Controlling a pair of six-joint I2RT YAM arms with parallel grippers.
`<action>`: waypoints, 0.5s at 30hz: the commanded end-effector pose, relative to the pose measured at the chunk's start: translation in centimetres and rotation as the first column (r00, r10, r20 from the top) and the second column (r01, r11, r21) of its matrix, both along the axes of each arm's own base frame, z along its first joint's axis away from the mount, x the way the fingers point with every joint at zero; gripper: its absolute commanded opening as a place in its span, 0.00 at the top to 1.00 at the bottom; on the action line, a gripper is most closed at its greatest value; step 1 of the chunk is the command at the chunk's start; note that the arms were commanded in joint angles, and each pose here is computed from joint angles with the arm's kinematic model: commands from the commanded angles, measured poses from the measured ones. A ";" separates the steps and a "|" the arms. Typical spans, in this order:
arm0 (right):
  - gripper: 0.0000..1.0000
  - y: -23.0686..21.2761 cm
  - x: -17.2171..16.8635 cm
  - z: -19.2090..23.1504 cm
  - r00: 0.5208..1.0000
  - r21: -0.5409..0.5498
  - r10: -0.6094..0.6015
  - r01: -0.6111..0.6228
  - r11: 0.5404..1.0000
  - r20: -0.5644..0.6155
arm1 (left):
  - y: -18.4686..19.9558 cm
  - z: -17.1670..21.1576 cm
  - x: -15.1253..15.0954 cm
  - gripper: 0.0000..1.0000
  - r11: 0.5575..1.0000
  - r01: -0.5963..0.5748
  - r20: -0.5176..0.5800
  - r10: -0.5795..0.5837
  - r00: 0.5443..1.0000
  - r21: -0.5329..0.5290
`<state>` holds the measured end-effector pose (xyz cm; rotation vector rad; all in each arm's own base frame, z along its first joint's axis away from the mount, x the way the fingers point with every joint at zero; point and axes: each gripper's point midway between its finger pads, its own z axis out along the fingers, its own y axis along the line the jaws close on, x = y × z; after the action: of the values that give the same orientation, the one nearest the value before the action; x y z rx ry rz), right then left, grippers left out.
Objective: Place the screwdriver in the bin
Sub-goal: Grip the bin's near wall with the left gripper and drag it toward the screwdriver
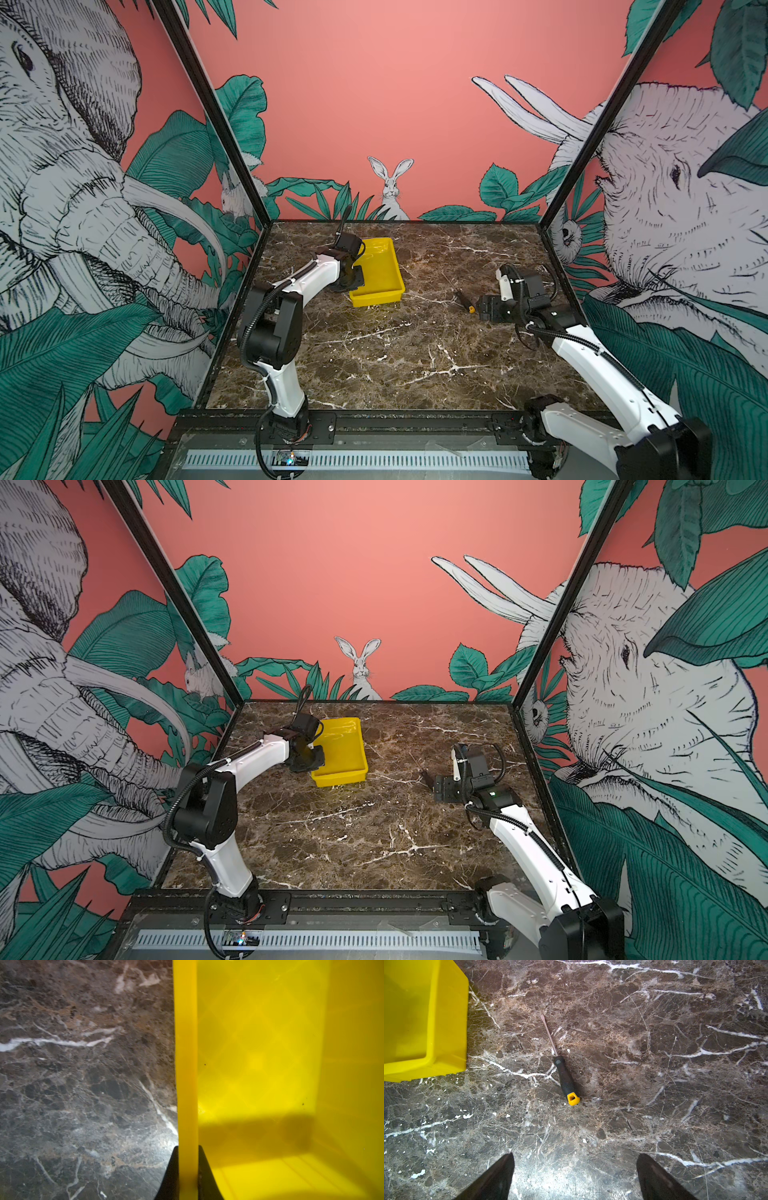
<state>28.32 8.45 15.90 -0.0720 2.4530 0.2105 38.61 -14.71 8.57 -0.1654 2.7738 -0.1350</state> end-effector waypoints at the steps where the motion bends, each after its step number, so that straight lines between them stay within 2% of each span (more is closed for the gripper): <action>1: 0.08 -0.3 -0.1 0.8 1.000 0.003 -0.018 0.018 1.000 0.012 | -1.4 2.8 -1.9 1.00 0.999 0.047 0.040 -0.047 0.998 -0.004; 5: 0.08 -0.4 -0.3 0.8 1.000 -0.001 -0.022 0.022 1.000 0.006 | -3.2 2.8 -4.4 1.00 0.996 0.083 0.030 -0.082 0.996 -0.014; 10: 0.08 -0.4 -0.3 0.2 1.000 0.004 -0.028 0.028 1.000 -0.010 | -4.3 1.7 -7.4 1.00 0.996 0.064 0.020 -0.063 0.998 -0.069; 15: 0.08 -0.2 -0.2 -0.3 1.000 0.007 -0.023 0.023 1.000 -0.019 | -4.7 0.2 -8.7 1.00 0.995 0.067 -0.016 -0.068 0.998 -0.068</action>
<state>28.05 8.37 15.73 -0.0577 2.4664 0.2126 29.65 -18.84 8.01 -0.0277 2.8333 -0.1928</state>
